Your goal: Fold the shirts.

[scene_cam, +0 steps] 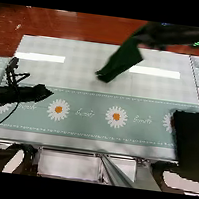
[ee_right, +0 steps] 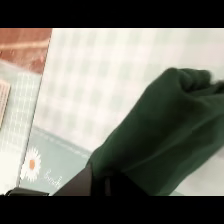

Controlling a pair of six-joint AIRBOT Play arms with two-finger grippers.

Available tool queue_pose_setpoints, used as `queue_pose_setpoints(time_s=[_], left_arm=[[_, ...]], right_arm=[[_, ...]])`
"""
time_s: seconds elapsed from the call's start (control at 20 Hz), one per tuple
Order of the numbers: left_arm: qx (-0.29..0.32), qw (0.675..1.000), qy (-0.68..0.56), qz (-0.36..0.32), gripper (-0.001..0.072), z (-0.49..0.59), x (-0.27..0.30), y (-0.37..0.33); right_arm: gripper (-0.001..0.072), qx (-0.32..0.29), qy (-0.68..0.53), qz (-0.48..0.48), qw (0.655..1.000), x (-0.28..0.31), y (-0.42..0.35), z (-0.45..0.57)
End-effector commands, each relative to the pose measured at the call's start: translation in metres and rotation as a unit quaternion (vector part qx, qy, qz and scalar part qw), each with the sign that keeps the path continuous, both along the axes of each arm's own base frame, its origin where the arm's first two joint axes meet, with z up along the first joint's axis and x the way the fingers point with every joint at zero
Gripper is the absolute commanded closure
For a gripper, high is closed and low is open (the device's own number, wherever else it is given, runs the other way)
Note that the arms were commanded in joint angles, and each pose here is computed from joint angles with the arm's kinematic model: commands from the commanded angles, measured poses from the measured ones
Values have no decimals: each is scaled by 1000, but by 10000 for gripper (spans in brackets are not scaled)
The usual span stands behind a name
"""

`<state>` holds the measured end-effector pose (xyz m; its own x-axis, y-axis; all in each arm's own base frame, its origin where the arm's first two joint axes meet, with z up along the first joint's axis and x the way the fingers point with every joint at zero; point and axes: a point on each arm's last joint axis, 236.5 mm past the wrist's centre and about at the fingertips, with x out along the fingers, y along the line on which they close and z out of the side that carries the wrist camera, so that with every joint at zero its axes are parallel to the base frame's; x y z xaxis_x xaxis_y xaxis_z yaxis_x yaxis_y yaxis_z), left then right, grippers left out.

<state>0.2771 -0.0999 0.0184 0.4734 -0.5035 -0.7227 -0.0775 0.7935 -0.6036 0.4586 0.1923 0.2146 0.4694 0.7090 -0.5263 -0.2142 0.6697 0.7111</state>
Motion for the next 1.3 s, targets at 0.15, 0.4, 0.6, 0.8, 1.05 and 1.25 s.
queue_pose_setpoints(time_s=[0.15,0.4,0.6,0.8,1.05,1.25], left_arm=[[0,1000,0,0,688,0,0,0],[0,1000,0,0,688,0,0,0],[1,1000,-3,3,688,0,2,1],[3,1000,-7,6,688,1,4,2],[14,1000,-23,-5,689,2,7,4],[18,999,-29,-3,688,3,9,5]], right_arm=[[680,-59,43,-164,984,-44,-165,38],[681,-215,160,-311,912,-146,-290,17],[681,-266,219,-379,859,-227,-339,10],[680,-305,300,-467,774,-315,-383,-16],[656,-284,450,-510,676,-412,-372,-90],[301,-266,505,-499,652,-431,-362,-137]])
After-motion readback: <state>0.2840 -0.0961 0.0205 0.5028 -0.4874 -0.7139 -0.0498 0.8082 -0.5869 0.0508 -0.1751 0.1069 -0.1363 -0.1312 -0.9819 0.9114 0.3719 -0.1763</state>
